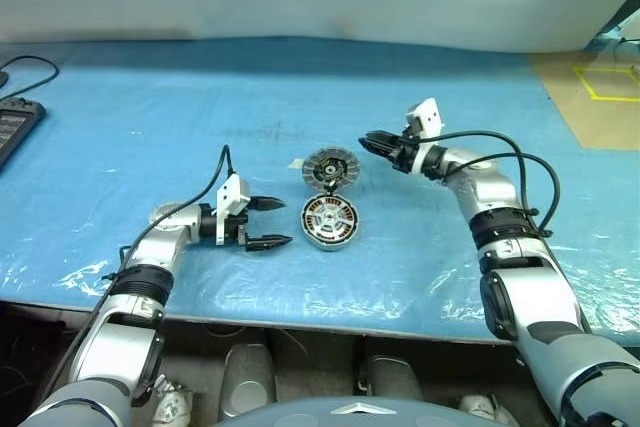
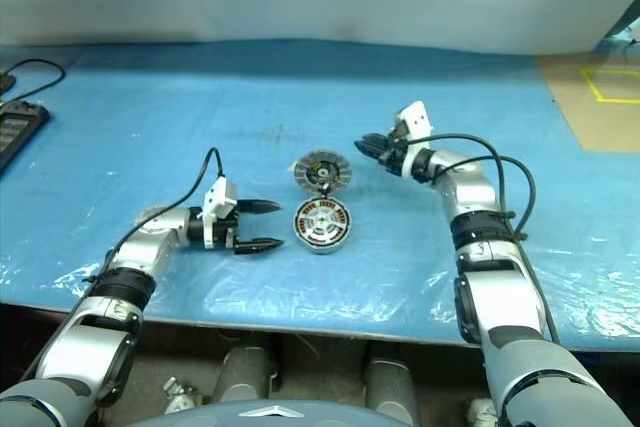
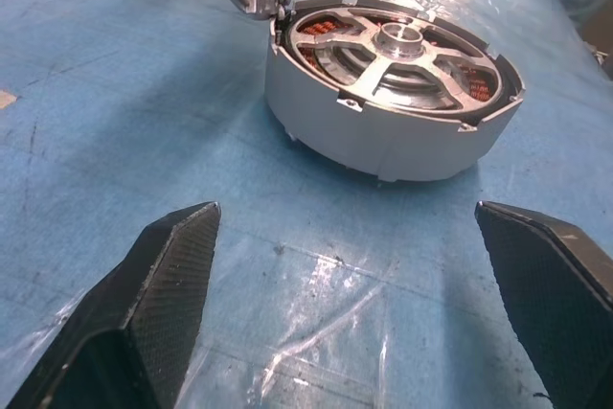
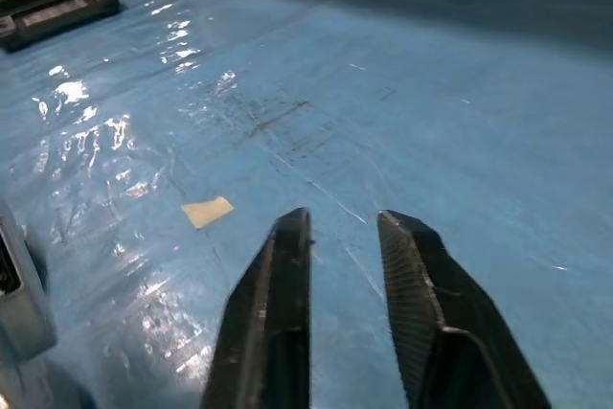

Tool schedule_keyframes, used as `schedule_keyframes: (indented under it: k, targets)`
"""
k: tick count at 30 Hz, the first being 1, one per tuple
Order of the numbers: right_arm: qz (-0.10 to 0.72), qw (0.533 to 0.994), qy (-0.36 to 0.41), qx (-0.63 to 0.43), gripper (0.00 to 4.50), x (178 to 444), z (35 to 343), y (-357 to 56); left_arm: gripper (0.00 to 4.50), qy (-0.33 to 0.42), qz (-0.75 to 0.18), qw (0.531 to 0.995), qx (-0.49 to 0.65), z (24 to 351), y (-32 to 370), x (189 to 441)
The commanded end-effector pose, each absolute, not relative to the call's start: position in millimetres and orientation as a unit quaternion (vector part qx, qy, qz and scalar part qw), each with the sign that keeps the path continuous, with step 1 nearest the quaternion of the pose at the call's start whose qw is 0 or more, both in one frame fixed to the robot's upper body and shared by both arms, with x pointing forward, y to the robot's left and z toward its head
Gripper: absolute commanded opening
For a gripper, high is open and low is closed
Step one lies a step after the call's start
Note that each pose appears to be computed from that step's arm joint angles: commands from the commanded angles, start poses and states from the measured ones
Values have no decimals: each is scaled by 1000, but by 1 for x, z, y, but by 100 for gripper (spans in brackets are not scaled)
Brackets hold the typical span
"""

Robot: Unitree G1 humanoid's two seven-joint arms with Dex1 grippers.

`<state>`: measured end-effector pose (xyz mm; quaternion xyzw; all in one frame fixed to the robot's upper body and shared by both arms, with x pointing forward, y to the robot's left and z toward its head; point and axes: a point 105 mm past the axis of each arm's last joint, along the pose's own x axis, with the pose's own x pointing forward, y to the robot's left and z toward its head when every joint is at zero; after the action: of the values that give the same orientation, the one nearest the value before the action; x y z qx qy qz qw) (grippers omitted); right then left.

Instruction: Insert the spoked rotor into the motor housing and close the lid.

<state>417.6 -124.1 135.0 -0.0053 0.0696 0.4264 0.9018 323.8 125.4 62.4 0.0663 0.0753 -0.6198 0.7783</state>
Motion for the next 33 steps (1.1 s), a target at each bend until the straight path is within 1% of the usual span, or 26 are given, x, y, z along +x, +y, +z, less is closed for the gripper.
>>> schedule_keyframes:
  k: [1, 7, 15, 21, 27, 33]
  targets:
    - [480, 876, 55, -2, 29, 413, 150, -106, 450, 60, -616, 782, 72, 69, 128, 324]
    - [554, 831, 39, 23, 29, 396, 165, -85, 450, 62, -616, 782, 73, 68, 128, 321]
    - [623, 780, 56, -13, 29, 357, 158, -78, 450, 64, -621, 778, 74, 69, 125, 322]
    - [650, 753, 91, -44, 29, 326, 135, -75, 450, 65, -623, 776, 75, 69, 124, 322]
    - [654, 746, 113, -61, 29, 312, 117, -73, 450, 66, -625, 774, 75, 69, 123, 322]
    - [647, 736, 155, -124, 29, 304, 79, -76, 450, 66, -626, 774, 75, 70, 123, 323]
